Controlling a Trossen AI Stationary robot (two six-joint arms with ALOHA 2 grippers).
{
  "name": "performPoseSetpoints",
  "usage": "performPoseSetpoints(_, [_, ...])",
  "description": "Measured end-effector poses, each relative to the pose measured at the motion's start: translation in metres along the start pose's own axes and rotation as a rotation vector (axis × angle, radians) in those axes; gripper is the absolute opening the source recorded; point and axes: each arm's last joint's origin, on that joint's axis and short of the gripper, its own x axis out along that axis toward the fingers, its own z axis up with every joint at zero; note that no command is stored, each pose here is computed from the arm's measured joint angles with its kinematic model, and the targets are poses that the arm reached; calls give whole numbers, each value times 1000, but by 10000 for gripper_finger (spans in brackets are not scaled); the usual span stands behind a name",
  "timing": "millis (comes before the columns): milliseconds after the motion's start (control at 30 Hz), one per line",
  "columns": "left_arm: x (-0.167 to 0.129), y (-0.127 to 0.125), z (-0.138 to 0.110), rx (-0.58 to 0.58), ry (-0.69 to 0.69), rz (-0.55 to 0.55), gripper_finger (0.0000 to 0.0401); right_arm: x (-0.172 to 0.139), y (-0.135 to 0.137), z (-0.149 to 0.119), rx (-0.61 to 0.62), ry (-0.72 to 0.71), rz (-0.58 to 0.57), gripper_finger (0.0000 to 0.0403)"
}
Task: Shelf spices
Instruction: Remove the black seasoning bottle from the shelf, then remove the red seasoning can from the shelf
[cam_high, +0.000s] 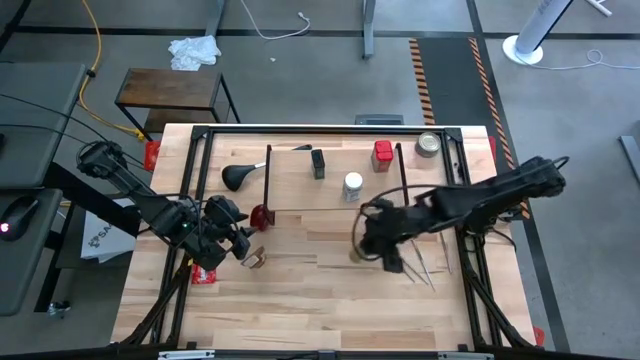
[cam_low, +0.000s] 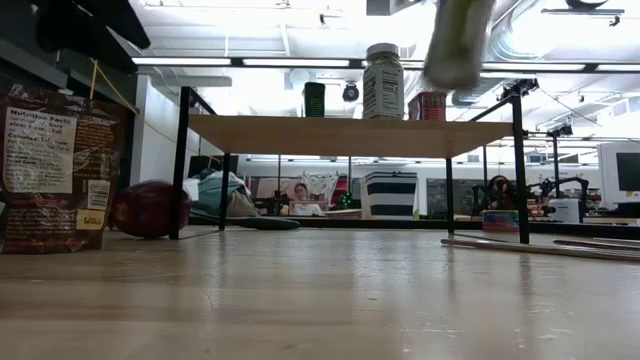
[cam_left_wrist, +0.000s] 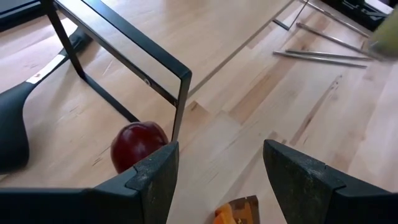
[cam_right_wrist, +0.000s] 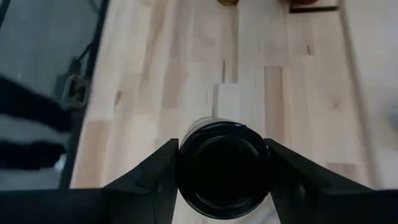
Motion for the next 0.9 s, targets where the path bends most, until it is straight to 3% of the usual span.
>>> performPoseSetpoints(200, [0, 0, 0, -1, -1, -1, 230, 54, -19, -42, 138, 72, 0, 189])
performPoseSetpoints(633, [1, 1, 1, 2, -4, 7, 230, 62, -15, -59, 24, 308, -6, 189])
performPoseSetpoints(900, [3, 2, 3, -7, -7, 18, 230, 62, -14, -59, 80, 313, 6, 334])
